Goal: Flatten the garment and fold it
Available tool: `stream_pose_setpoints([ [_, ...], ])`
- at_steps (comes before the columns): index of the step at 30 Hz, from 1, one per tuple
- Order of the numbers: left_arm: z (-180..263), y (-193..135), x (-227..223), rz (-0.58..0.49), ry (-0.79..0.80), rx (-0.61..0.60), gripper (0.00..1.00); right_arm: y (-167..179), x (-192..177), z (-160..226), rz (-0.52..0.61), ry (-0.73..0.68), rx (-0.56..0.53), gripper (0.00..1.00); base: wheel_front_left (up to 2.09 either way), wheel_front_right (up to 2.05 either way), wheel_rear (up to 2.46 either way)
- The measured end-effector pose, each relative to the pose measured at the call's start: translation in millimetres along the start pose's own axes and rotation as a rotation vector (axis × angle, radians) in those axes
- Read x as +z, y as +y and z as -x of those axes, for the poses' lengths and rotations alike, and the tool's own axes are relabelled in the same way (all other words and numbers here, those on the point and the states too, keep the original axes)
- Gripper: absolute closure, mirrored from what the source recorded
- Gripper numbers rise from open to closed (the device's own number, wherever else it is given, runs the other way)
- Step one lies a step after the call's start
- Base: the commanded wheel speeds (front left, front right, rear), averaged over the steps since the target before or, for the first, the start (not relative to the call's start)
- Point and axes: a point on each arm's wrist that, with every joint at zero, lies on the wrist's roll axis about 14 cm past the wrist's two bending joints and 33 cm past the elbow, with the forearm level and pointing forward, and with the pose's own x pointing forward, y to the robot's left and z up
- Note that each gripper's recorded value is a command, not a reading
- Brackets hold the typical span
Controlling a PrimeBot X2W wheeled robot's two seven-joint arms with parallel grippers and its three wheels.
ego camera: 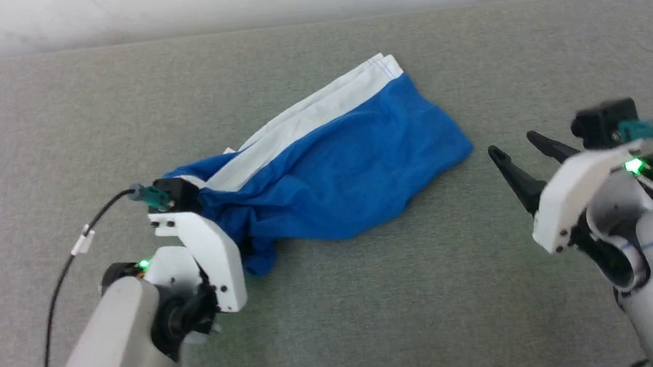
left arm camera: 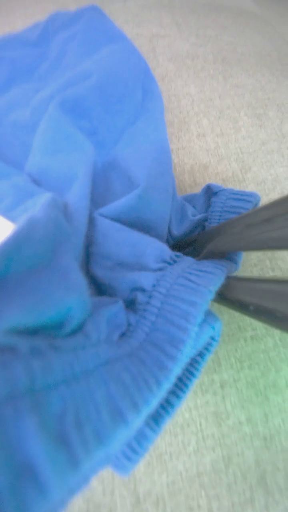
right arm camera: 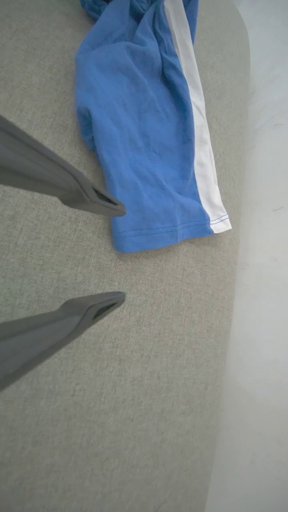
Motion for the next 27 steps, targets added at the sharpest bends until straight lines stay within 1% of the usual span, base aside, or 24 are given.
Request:
stream_pose_setpoints([
  [4, 6.6, -10.7, 2.3, -0.003, -0.059, -0.028, 1.00, 7.2, -9.9, -28.1, -0.023, 0.138, 0.039, 0.00, 0.00, 0.00, 0.00],
  [8, 15.3, -15.8, 8.5, -0.007, -0.118, -0.038, 1.00, 16.4, -12.4, -56.9, -0.016, 0.236, 0.070, 0.00, 0.00, 0.00, 0.00],
  [12, 22.0, -15.3, 13.2, -0.014, -0.160, -0.035, 1.00, 24.1, -13.8, -83.6, -0.002, 0.301, 0.089, 0.00, 0.00, 0.00, 0.00],
  [16, 21.9, -11.8, 10.8, -0.011, -0.161, -0.030, 1.00, 31.0, -40.2, -100.0, 0.002, 0.432, 0.103, 0.00, 0.00, 0.00, 0.00],
  [19, 20.0, -7.0, 8.0, 0.001, -0.159, -0.021, 1.00, 41.3, -54.2, -108.0, -0.028, 0.506, 0.129, 0.00, 0.00, 0.00, 0.00],
  [20, 18.9, -5.5, 6.4, 0.005, -0.154, -0.019, 1.00, 42.9, -57.0, -110.0, -0.031, 0.529, 0.135, 0.13, 0.00, 0.00, 0.00],
  [21, 18.0, -4.1, 5.0, 0.007, -0.149, -0.016, 1.00, 44.5, -59.2, -111.3, -0.033, 0.550, 0.141, 0.52, 0.00, 0.00, 0.00],
  [22, 17.2, -3.1, 3.9, 0.009, -0.146, -0.014, 1.00, 45.8, -60.0, -112.5, -0.033, 0.564, 0.145, 0.79, 0.00, 0.00, 0.00],
  [23, 16.8, -2.9, 3.4, 0.009, -0.144, -0.014, 1.00, 46.3, -60.2, -112.9, -0.031, 0.573, 0.149, 1.00, 0.00, 0.00, 0.00],
  [27, 17.6, -5.3, 2.2, 0.000, -0.137, -0.020, 1.00, 57.0, -59.1, -108.7, -0.074, 0.572, 0.182, 1.00, 0.00, 0.00, 0.00],
])
